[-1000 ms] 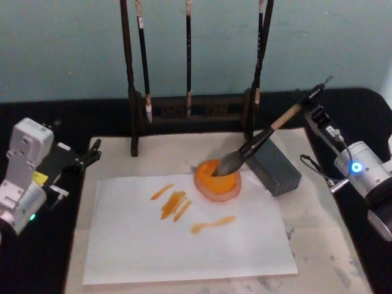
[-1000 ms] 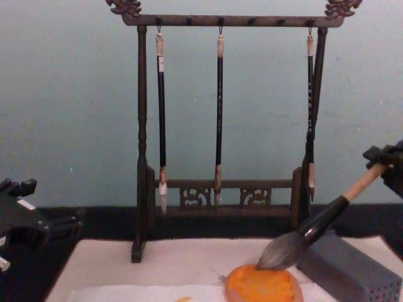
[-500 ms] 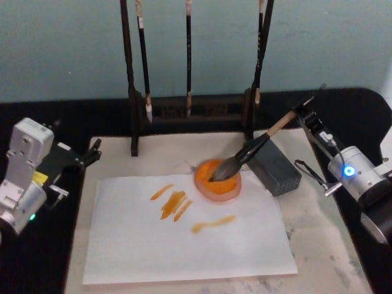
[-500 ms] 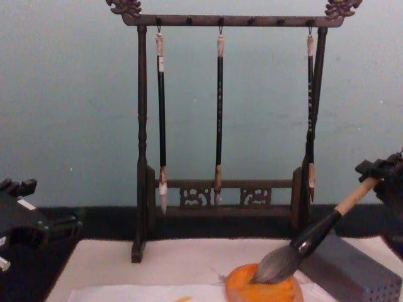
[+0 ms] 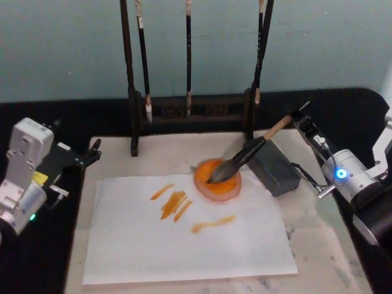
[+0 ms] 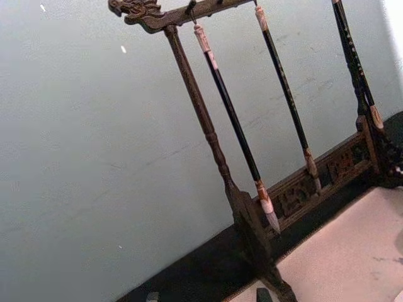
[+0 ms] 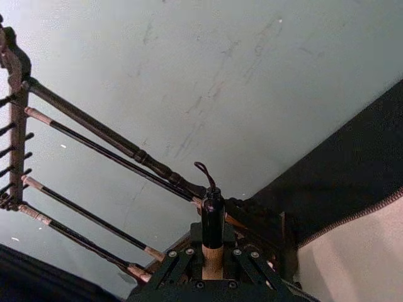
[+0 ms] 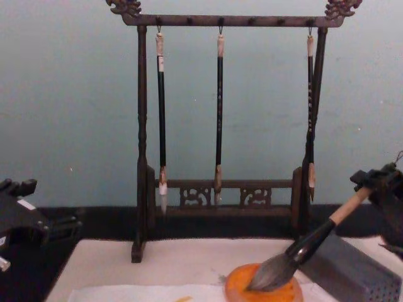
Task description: Pick up the brush from the inkstone, write on the paper, then place the brush back to its original position.
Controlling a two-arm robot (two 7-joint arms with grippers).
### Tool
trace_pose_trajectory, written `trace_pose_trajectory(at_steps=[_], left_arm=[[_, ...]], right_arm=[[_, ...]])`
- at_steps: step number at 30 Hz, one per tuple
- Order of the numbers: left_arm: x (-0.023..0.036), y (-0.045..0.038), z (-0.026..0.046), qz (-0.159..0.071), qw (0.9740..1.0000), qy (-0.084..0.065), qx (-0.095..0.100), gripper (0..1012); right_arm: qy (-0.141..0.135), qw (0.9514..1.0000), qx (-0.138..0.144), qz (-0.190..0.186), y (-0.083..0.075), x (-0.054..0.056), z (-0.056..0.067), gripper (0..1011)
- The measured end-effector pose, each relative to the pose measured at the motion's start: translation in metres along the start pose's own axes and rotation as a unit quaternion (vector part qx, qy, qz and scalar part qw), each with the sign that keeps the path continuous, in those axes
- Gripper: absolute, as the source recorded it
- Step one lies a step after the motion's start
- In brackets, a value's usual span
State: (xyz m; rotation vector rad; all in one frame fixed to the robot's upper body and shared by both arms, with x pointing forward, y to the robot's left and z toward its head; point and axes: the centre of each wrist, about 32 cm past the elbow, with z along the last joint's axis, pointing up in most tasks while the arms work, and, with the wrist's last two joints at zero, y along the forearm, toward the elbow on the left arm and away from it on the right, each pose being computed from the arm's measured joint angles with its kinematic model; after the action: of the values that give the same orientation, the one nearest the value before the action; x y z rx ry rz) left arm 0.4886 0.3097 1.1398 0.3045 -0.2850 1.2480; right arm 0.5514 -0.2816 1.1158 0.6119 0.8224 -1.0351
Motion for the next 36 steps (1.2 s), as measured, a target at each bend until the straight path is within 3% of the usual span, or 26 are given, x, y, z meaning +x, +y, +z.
trace_pose_trajectory(at_steps=[13, 24, 36], left_arm=[[0.0, 0.0, 0.0, 0.0, 1.0, 0.0, 0.0, 1001], [0.0, 0.0, 0.0, 0.0, 1.0, 0.0, 0.0, 1001], [0.0, 0.0, 0.0, 0.0, 1.0, 0.0, 0.0, 1001]], right_arm=[[0.011, 0.9999, 0.007, -0.003, 0.0045, 0.0, -0.0065, 177], [0.037, 0.9993, 0.008, -0.009, 0.005, 0.0016, -0.008, 177], [0.042, 0.999, 0.004, -0.016, 0.0038, 0.0048, -0.0102, 177]])
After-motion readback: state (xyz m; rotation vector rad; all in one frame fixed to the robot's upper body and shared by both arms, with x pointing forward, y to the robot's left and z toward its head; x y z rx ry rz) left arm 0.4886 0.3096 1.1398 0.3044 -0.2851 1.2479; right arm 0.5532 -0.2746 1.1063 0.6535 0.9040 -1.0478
